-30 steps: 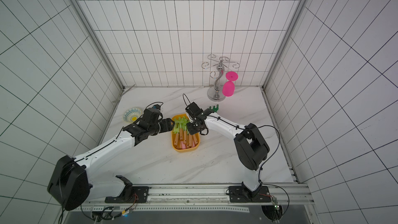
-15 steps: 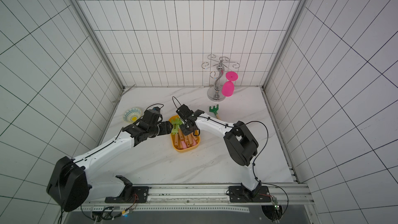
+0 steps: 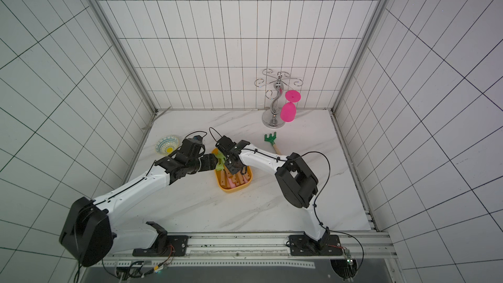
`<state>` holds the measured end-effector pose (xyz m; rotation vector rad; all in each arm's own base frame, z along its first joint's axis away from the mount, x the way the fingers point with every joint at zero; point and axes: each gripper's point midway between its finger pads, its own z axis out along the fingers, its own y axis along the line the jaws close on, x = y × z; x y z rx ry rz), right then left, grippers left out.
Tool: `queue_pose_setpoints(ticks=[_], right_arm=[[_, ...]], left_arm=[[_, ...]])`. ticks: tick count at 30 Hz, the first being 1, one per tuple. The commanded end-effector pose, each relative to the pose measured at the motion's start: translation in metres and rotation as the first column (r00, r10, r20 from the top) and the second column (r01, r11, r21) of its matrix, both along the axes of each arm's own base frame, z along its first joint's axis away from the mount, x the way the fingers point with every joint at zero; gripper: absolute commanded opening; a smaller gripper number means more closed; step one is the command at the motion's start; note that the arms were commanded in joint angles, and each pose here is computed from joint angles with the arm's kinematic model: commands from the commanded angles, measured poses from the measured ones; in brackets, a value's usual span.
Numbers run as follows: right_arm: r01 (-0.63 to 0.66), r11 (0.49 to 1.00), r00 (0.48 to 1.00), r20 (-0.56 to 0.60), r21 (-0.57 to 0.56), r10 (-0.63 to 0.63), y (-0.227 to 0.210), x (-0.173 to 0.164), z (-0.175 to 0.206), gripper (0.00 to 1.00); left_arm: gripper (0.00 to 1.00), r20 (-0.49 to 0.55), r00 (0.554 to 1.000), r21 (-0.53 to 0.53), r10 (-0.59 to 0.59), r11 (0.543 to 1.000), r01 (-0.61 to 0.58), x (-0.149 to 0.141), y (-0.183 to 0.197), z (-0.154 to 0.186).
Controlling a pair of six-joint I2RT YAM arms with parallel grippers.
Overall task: Put the rake into the storage box
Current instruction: Place the rake in the storage box, then adjust the storage box at the center of the board.
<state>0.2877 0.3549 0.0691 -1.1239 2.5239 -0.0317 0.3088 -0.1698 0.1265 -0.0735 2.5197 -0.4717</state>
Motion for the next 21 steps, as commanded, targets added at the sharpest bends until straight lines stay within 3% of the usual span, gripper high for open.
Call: queue_pose_setpoints(ticks=[1, 9, 14, 21], right_arm=[[0.009, 1.0, 1.0, 0.004, -0.002, -0.009, -0.018, -0.008, 0.026, 0.51], [0.068, 0.981, 0.997, 0.034, 0.18, -0.075, -0.041, 0.012, 0.088, 0.6], [0.263, 0.949, 0.965, -0.048, 0.171, -0.259, -0.1, 0.054, 0.064, 0.6], [0.412, 0.903, 0.911, -0.06, 0.124, -0.407, -0.155, 0.096, 0.03, 0.6]], left_arm=[[0.71, -0.012, 1.0, 0.036, 0.004, 0.999, -0.003, 0.004, 0.004, -0.002], [0.71, -0.098, 0.995, 0.038, -0.02, 0.999, 0.023, 0.005, -0.003, -0.025], [0.69, -0.143, 0.988, 0.033, -0.052, 0.998, 0.057, 0.011, -0.014, -0.043], [0.63, -0.157, 0.982, 0.039, -0.104, 0.993, 0.111, 0.029, -0.029, -0.053]])
